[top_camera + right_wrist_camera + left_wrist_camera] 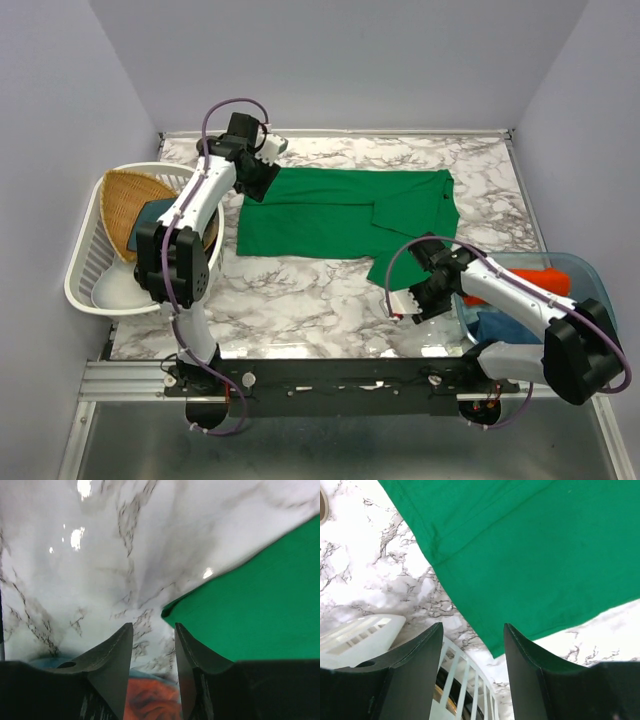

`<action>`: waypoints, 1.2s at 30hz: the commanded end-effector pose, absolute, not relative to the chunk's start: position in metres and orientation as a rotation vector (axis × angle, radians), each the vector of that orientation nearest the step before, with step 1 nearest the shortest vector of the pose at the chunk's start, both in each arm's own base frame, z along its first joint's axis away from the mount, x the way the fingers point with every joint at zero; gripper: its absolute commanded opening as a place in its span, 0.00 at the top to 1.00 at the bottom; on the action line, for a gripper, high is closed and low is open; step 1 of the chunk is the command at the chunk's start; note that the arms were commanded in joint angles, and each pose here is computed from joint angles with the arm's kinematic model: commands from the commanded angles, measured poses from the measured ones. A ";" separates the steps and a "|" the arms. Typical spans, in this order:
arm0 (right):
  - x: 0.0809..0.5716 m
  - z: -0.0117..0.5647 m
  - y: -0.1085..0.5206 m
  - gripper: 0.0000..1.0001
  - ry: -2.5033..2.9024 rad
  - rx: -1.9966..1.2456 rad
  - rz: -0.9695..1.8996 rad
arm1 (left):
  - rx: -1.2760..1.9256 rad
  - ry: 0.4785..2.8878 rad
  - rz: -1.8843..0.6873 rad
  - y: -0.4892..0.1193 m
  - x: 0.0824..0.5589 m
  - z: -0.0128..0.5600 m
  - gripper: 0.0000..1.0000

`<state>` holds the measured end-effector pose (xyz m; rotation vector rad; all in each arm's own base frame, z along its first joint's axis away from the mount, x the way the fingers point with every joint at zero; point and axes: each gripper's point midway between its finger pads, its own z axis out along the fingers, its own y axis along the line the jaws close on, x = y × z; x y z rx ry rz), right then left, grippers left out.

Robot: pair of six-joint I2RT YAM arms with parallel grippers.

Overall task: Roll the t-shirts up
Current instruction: Fold the T-shirt at the center of the board.

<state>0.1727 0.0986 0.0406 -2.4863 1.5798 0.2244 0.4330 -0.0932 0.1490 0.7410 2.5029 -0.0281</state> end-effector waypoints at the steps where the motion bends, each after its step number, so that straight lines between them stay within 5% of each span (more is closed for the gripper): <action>1: 0.188 0.031 0.073 0.54 1.562 -2.582 -0.019 | 0.710 2.457 -0.114 -0.100 0.411 0.170 0.40; 12: 0.201 0.029 0.078 0.56 1.620 -2.535 -0.039 | 0.673 2.422 -0.089 -0.090 0.379 0.167 0.40; 36: 0.179 0.024 0.097 0.57 1.566 -2.605 0.201 | 0.666 2.445 -0.063 -0.085 0.388 0.159 0.40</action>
